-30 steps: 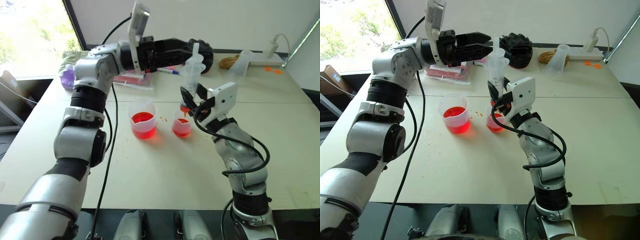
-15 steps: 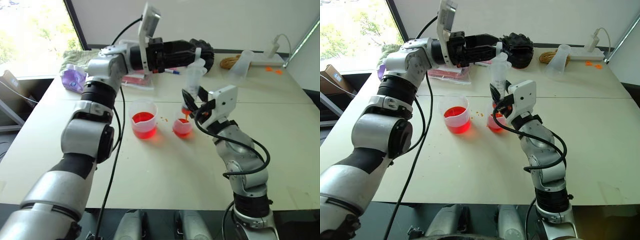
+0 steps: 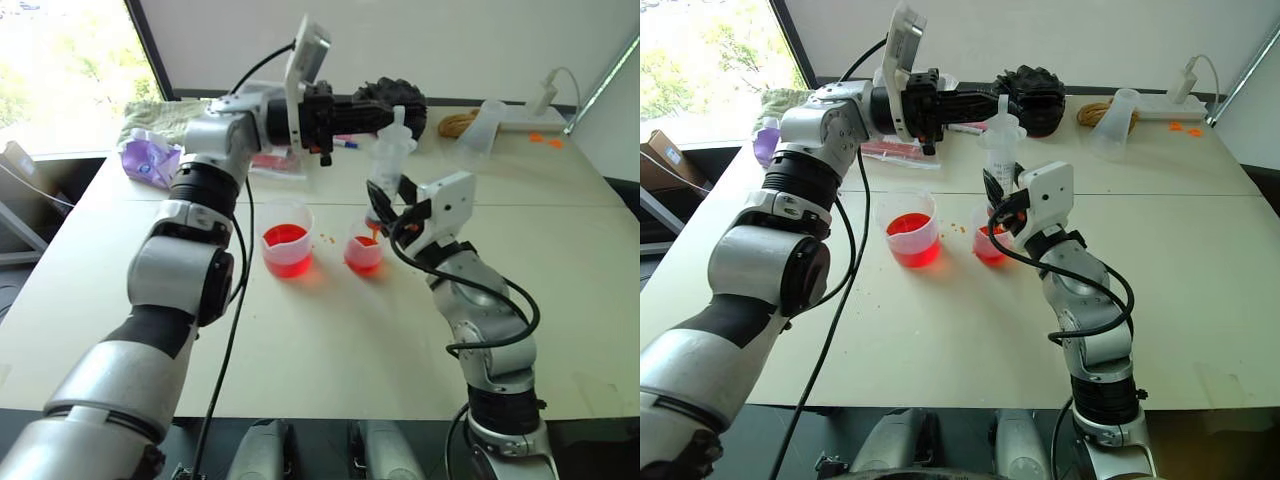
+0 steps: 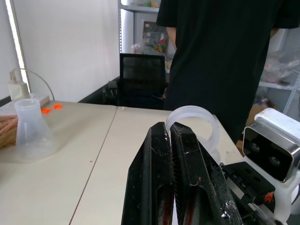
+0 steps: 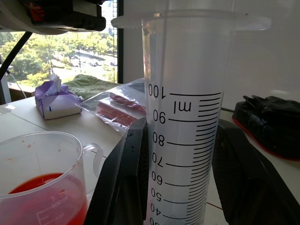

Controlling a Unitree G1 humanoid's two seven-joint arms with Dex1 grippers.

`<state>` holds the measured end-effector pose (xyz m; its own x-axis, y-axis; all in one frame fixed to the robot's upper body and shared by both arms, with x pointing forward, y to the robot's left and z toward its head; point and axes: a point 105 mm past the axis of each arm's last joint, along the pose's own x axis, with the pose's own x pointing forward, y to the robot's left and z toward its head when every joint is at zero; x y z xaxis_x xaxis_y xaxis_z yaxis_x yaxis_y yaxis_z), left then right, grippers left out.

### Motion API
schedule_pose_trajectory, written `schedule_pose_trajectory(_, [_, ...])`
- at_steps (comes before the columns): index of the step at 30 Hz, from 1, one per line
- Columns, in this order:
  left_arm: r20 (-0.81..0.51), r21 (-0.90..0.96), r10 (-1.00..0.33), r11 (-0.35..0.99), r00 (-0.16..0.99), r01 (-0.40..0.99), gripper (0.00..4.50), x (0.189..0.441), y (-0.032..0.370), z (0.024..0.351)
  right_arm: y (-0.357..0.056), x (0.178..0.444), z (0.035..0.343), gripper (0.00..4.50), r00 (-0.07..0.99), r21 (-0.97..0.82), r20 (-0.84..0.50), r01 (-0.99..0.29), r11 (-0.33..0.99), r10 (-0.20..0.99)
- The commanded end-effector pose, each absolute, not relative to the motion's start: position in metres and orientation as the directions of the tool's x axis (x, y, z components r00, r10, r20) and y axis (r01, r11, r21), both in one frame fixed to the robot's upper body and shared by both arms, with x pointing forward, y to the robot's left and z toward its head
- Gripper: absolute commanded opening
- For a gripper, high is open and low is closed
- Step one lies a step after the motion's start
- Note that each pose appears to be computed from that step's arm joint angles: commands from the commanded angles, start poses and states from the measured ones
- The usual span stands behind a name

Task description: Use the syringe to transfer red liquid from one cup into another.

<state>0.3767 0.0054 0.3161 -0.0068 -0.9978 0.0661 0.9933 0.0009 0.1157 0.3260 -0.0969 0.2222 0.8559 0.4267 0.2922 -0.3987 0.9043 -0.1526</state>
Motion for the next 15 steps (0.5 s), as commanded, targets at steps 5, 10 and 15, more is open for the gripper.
schedule_pose_trajectory(5, [-0.010, 0.108, -0.998, -0.060, -0.059, 0.992, 0.02, 0.368, -0.003, 0.299, -0.088, 0.315, 0.251, 1.28, 0.793, -0.190, 0.399, -0.419, 0.888, 0.460])
schedule_pose_trajectory(10, [-0.021, 0.105, -0.998, -0.062, -0.061, 0.992, 0.02, 0.367, -0.003, 0.295, -0.088, 0.316, 0.252, 1.28, 0.793, -0.189, 0.400, -0.419, 0.888, 0.459])
schedule_pose_trajectory(15, [-0.026, 0.095, -0.998, -0.066, -0.064, 0.993, 0.02, 0.365, -0.004, 0.291, -0.088, 0.316, 0.253, 1.28, 0.793, -0.188, 0.403, -0.417, 0.889, 0.458])
